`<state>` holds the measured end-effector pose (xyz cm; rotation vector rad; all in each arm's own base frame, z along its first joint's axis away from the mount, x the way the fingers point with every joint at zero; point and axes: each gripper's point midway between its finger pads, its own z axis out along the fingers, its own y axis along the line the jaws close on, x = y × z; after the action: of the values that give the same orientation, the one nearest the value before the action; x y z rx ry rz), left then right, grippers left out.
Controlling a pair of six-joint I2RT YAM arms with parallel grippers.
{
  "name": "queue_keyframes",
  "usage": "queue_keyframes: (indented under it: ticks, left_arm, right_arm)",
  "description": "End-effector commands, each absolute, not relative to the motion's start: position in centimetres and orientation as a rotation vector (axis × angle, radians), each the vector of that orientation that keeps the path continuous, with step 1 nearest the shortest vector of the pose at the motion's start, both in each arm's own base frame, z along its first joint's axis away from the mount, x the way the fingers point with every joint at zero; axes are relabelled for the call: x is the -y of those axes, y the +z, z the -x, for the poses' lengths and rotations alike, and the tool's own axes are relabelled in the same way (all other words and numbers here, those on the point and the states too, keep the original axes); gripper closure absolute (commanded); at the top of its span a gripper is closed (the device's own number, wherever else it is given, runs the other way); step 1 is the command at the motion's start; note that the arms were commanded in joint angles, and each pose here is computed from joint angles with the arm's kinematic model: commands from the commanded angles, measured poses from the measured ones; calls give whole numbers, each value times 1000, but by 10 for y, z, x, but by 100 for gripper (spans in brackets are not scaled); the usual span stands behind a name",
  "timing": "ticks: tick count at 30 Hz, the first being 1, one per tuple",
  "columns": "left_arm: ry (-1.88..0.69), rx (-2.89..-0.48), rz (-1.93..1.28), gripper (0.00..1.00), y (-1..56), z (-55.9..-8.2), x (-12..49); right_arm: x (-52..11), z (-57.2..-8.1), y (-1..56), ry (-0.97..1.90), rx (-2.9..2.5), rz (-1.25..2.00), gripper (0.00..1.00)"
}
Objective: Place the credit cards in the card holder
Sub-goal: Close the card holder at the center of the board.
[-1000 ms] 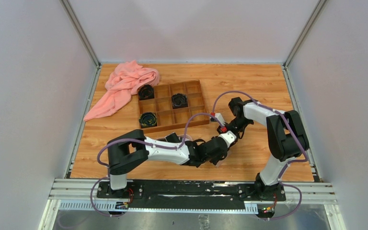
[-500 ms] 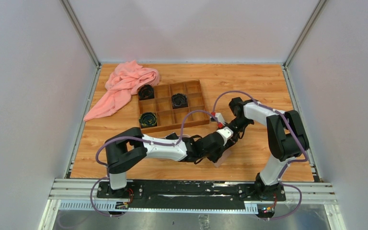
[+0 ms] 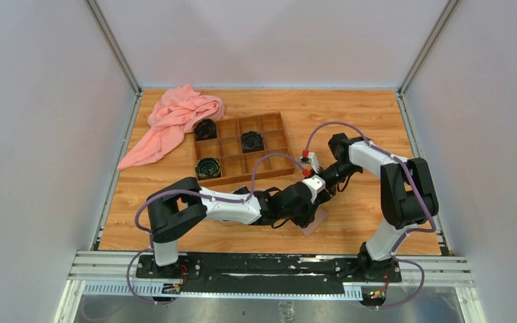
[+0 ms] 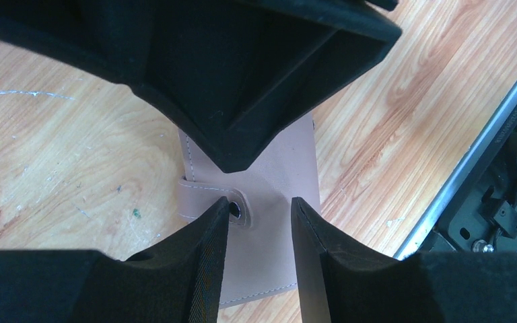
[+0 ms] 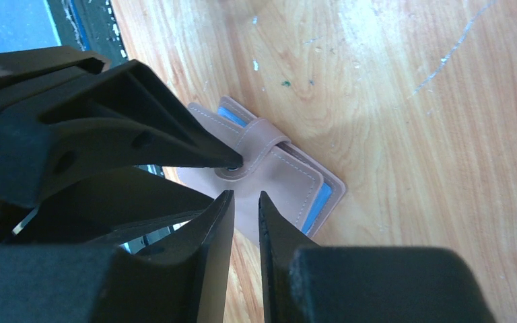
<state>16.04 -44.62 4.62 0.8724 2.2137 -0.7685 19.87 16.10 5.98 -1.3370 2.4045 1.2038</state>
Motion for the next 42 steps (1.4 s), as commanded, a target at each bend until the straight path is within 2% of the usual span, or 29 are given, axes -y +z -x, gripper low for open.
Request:
queue_keyframes:
  ticks: [1,7,16,31,42]
  left_arm:
    - [-693,-2360,-926,58,3,-145,419]
    - [-701,-2364,-920,56,4,-145,421]
    - [-705,-2374,-909,55,2,-146,420]
    - [-724,-2373,-913,55,3,-145,423]
    - [-723,-2381,-910,56,0,-145,422]
  right_arm:
    - [-167,-192,80,1311,-2326,1334,78]
    - [-174,-182,72,1409,-2369,1352,86]
    - [-177,-169,61,1461,-2409,1410,85]
    - [-169,-169,38,1361,-2539,1428,86]
    - [-185,-166,61,1497,-2432,1385,85]
